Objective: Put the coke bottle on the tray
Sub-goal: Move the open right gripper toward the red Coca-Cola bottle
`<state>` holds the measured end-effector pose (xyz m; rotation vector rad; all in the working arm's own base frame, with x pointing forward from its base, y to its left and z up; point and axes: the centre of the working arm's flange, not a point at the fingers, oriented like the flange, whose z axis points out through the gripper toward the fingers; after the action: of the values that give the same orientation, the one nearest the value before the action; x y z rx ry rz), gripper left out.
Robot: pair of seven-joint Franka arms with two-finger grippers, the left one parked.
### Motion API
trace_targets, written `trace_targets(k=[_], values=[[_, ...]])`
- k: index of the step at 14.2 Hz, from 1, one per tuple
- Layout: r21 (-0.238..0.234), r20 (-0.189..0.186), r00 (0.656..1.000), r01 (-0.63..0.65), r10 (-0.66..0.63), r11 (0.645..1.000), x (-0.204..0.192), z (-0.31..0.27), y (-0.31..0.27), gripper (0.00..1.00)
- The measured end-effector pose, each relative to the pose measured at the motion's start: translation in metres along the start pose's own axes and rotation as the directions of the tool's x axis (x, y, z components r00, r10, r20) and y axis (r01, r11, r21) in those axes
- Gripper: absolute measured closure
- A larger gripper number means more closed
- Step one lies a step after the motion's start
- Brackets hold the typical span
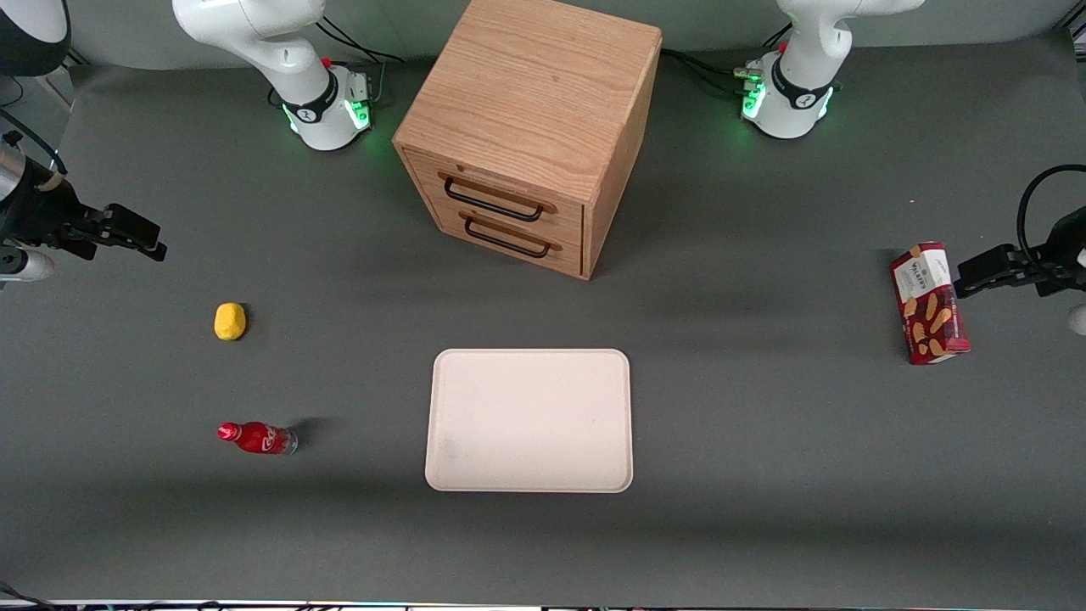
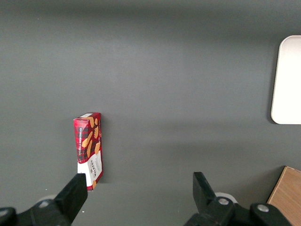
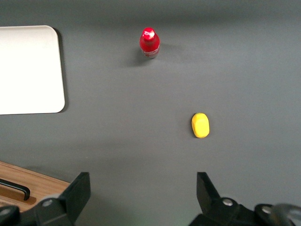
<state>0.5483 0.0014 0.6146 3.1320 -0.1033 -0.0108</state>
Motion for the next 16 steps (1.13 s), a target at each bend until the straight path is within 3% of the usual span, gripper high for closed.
trace_targets(k=[8,11,16], values=[[-0.006,0.010,1.000,0.006,-0.005,1.000,0.009,0.008,-0.004,0.00],[-0.026,-0.014,0.998,0.060,-0.061,0.998,0.047,0.011,-0.015,0.00],[-0.029,-0.006,0.993,0.115,-0.115,0.993,0.117,0.044,-0.032,0.00]])
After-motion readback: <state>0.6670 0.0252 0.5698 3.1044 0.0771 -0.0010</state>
